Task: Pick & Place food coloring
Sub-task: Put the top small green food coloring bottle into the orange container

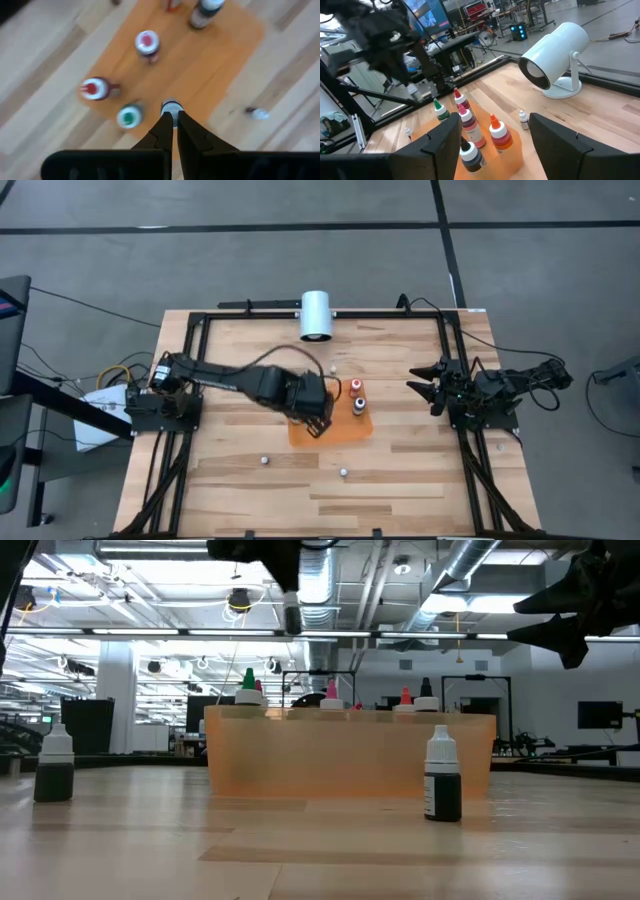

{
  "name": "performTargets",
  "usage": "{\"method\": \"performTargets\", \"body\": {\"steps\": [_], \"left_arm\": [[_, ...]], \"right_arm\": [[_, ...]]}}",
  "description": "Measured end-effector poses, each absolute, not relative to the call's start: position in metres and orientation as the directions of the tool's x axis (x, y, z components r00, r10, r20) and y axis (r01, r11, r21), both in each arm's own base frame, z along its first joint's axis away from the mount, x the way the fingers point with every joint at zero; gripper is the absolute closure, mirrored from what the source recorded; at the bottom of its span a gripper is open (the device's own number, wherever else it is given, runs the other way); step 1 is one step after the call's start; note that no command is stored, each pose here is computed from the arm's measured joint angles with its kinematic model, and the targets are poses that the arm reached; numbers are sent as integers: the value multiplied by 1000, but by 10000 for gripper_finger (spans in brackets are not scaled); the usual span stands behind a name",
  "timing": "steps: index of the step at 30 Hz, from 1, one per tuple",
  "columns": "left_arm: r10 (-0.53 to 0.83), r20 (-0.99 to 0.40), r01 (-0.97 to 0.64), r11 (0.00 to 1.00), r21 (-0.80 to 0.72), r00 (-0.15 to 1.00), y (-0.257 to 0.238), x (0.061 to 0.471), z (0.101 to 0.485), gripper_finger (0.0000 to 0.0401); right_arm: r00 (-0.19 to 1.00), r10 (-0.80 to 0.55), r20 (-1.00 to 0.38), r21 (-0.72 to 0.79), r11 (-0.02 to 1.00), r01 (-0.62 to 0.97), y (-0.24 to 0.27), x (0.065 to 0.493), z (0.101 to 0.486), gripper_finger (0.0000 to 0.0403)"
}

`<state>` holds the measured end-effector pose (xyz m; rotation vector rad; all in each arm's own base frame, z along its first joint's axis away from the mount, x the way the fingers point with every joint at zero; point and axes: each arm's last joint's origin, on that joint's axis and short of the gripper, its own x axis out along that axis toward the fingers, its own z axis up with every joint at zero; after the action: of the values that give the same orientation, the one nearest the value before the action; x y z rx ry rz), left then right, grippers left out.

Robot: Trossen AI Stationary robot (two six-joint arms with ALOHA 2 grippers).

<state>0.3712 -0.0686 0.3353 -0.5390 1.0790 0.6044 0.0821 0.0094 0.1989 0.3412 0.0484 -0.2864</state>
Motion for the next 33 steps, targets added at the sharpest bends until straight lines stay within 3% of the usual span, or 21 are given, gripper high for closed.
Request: {"method": "performTargets", "body": {"steps": [6,22,33], "left_arm": [[201,-904,-703,698,-139,378,-106,375,323,401],[279,-955,-674,725,138,104,-143,396,232,401],[342,-937,-680,705,203,74,-139,390,231,401]], "right_arm": [[959,-269,-95,323,902,285,9,82,199,182],[959,-266,-94,324,903,283,9,82,199,182],[959,-267,-94,324,903,283,9,82,199,182]]}}
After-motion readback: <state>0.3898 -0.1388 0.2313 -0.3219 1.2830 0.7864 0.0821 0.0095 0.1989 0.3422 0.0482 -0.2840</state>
